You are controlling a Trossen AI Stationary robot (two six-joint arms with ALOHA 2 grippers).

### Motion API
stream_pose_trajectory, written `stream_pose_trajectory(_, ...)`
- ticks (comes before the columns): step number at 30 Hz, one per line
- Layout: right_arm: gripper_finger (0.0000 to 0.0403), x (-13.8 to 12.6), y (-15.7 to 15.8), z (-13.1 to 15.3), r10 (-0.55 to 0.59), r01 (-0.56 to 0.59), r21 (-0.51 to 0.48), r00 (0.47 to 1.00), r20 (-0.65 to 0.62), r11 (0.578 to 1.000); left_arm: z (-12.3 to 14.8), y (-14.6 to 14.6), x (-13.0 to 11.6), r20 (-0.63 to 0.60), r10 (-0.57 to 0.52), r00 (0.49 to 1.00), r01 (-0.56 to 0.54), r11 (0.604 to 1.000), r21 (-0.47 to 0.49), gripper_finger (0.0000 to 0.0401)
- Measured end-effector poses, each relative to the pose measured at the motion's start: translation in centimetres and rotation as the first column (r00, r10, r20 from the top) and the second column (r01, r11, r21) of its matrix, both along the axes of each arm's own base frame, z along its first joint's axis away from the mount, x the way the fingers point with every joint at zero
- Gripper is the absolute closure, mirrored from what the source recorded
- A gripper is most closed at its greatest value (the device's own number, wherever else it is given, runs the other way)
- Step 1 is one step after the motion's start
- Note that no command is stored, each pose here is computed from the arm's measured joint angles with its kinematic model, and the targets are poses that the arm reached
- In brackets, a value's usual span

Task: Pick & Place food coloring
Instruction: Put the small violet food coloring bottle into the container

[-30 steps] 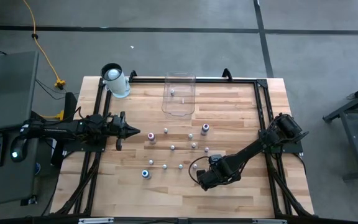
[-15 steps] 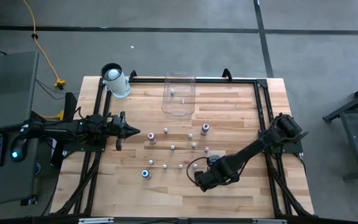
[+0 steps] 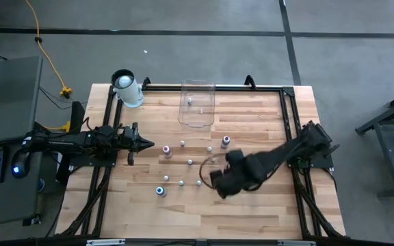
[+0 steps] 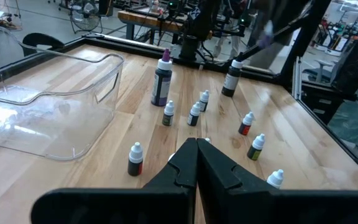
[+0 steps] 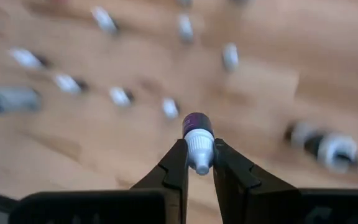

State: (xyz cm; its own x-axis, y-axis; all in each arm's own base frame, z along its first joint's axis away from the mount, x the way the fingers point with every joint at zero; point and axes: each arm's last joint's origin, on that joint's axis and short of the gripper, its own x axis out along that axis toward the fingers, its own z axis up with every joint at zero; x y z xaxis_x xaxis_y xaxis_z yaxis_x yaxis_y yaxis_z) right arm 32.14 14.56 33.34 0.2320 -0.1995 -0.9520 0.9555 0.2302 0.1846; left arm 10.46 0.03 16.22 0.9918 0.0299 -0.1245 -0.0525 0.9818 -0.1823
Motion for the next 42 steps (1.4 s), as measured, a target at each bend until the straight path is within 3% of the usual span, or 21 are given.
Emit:
stream_pose_trajectory(6,0.0359,0.8,-4.5,5.2,0.095,-0.07,-0.213,0.989,0.11,0.974,0.0,0.0,0.0,0.0,0.0,1.0,0.0,1.0,0.0,0.04)
stream_pose_trajectory(10,0.0359,1.4,-8.5,7.2,0.167,-0.128,-0.324,0.981,0.096,0.938,0.0,0.0,0.0,0.0,0.0,1.0,0.0,1.0,0.0,0.04)
stream_pose_trajectory(22,0.0357,3.1,-23.3,8.5,0.317,-0.295,-0.481,0.948,-0.038,0.825,0.0,0.0,0.0,0.0,0.0,1.0,0.0,1.0,0.0,0.04)
stream_pose_trajectory(28,0.0356,4.1,-30.9,5.5,0.337,-0.339,-0.48,0.937,-0.094,0.809,0.0,0.0,0.0,0.0,0.0,1.0,0.0,1.0,0.0,0.04)
stream_pose_trajectory(31,0.0355,5.3,-33.7,2.9,0.389,-0.372,-0.454,0.919,-0.061,0.809,0.0,0.0,0.0,0.0,0.0,1.0,0.0,1.0,0.0,0.04)
stream_pose_trajectory(42,0.0352,7.6,-39.0,-6.2,0.519,-0.499,-0.215,0.854,0.044,0.839,0.0,0.0,0.0,0.0,0.0,1.0,0.0,1.0,0.0,0.04)
